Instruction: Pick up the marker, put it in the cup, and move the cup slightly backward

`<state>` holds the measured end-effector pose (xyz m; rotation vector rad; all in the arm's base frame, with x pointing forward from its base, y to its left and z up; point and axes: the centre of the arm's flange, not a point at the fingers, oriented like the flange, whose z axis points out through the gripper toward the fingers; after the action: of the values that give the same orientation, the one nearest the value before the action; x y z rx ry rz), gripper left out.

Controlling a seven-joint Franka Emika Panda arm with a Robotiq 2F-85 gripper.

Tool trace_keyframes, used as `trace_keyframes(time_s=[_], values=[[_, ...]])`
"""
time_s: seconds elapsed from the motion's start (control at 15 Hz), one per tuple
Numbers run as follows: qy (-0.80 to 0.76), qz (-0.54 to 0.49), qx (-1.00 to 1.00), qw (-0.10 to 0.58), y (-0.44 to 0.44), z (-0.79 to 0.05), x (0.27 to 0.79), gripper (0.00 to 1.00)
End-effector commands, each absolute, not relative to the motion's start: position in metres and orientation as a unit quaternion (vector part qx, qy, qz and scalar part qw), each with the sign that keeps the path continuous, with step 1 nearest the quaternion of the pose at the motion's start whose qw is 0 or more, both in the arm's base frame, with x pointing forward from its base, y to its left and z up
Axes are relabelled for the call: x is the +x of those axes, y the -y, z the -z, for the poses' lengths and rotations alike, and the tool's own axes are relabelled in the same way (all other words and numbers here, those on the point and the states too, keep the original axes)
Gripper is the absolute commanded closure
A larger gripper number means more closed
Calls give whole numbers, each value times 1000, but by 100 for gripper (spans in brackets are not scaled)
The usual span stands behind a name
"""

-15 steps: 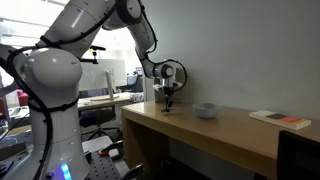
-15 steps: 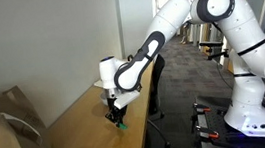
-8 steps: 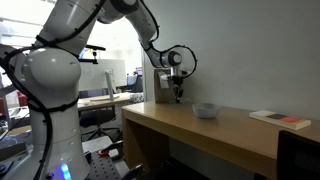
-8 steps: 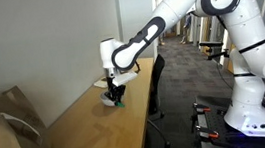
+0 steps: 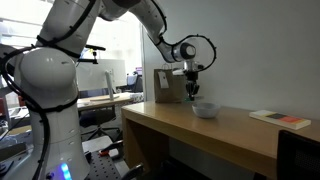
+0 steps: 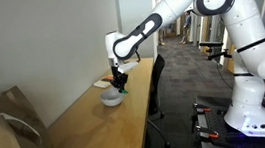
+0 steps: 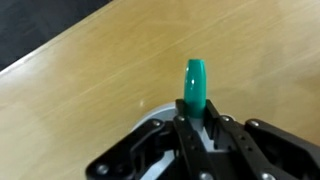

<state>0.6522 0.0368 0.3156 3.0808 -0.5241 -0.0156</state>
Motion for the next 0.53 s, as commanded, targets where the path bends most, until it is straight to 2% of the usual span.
trace_keyframes(time_s=[0.0, 0.47], values=[[150, 19, 988, 28, -27, -308, 680, 94], [126, -6, 991, 42, -18, -303, 715, 94]])
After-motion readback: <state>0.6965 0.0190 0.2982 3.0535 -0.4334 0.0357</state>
